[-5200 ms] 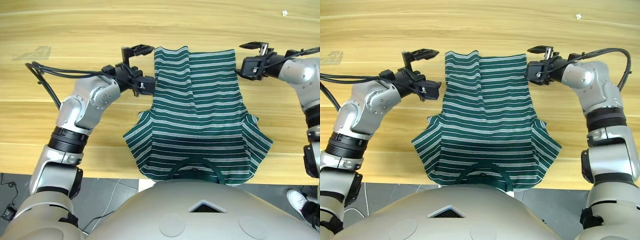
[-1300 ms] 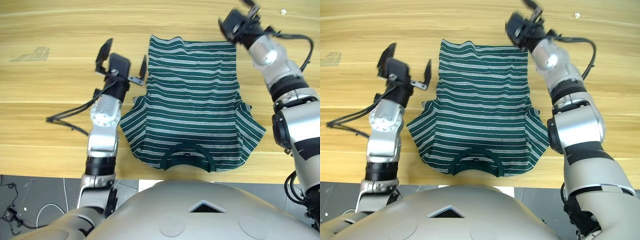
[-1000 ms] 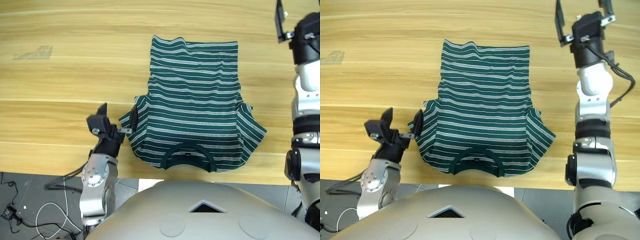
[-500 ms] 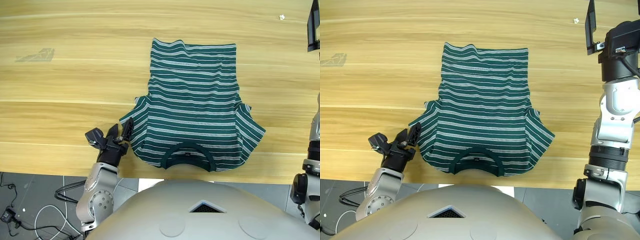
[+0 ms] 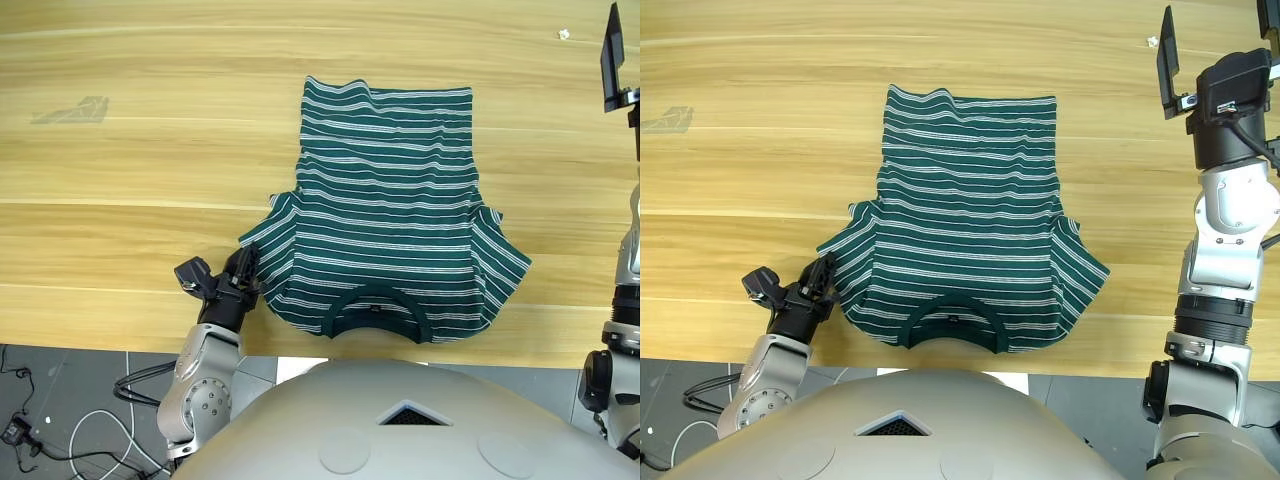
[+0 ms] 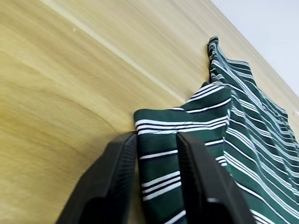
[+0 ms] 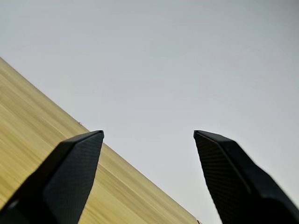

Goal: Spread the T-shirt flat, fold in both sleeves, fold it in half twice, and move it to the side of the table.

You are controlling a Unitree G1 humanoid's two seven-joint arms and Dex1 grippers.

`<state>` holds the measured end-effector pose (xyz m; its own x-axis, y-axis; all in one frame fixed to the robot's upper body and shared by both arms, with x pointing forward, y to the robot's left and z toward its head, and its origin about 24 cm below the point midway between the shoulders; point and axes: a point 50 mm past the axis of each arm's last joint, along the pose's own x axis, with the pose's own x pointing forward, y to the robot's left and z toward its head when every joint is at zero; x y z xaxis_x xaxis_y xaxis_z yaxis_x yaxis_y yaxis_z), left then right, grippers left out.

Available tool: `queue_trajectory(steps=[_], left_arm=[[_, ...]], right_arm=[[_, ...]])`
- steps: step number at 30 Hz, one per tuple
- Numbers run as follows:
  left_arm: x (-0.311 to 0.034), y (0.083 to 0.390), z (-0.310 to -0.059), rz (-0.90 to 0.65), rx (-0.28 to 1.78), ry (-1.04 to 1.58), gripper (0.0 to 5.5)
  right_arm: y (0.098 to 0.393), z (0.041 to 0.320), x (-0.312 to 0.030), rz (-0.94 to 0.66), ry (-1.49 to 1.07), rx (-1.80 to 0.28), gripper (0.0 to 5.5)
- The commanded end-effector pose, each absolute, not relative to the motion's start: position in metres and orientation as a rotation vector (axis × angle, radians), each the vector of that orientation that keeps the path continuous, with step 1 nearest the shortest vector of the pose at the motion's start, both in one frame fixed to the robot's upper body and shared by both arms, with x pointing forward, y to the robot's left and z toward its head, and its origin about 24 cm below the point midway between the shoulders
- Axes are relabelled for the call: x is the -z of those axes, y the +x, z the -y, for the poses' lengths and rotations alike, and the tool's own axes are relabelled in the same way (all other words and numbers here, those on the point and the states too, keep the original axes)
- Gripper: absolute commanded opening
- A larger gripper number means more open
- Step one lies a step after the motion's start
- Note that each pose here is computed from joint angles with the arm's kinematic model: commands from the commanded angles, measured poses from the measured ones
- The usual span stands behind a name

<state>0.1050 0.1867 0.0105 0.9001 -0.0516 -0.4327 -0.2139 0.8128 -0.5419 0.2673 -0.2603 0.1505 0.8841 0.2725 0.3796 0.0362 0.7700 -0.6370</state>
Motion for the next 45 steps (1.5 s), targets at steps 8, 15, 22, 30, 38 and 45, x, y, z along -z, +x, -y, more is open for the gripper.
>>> queue_trajectory(steps=[8, 15, 22, 30, 38, 45], left_arm=[[0.002, 0.101, -0.187, -0.513, -0.123, -0.605, 0.01], [-0.005, 0.101, -0.185, -0.430, -0.070, -0.438, 0.01], [-0.009, 0.097, -0.162, -0.302, 0.127, -0.032, 0.01], [-0.014, 0.083, -0.125, -0.109, 0.418, 0.330, 0.01], [-0.009, 0.078, -0.108, -0.070, 0.547, 0.456, 0.01], [0.003, 0.080, -0.114, -0.148, 0.545, 0.551, 0.24]], right_arm=[[0.269, 0.258, -0.146, 0.462, -0.684, -0.141, 3.57], [0.272, 0.252, -0.144, 0.461, -0.692, -0.157, 3.57], [0.273, 0.250, -0.144, 0.461, -0.696, -0.163, 3.57], [0.274, 0.252, -0.138, 0.441, -0.691, -0.167, 3.57], [0.273, 0.251, -0.134, 0.430, -0.688, -0.176, 3.57], [0.271, 0.252, -0.132, 0.419, -0.688, -0.176, 3.57]])
